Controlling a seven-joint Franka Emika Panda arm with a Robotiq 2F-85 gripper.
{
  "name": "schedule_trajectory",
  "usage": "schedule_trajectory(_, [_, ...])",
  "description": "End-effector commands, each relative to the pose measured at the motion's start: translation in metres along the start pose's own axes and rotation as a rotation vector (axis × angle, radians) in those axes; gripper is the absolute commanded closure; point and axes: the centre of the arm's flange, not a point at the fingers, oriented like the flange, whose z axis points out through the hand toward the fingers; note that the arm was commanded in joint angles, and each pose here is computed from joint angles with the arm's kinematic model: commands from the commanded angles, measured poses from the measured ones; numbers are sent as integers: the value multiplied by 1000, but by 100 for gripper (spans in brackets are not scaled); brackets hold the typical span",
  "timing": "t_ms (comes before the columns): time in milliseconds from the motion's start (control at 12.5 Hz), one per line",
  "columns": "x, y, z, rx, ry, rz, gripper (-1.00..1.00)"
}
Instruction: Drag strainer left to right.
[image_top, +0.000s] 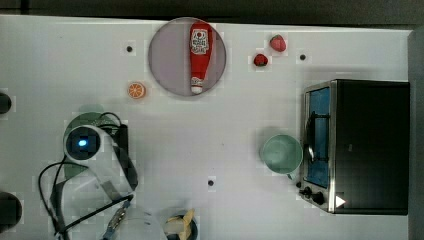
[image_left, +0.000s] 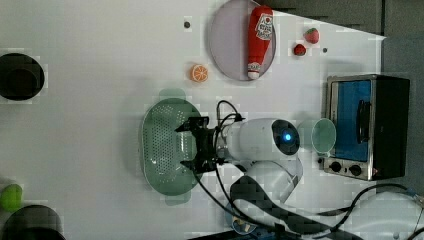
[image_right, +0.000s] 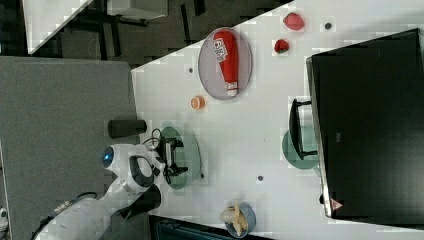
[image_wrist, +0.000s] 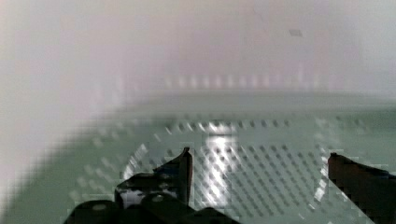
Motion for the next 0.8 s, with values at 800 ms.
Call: schedule_trajectory(800, [60, -15, -9, 64, 56, 97, -100])
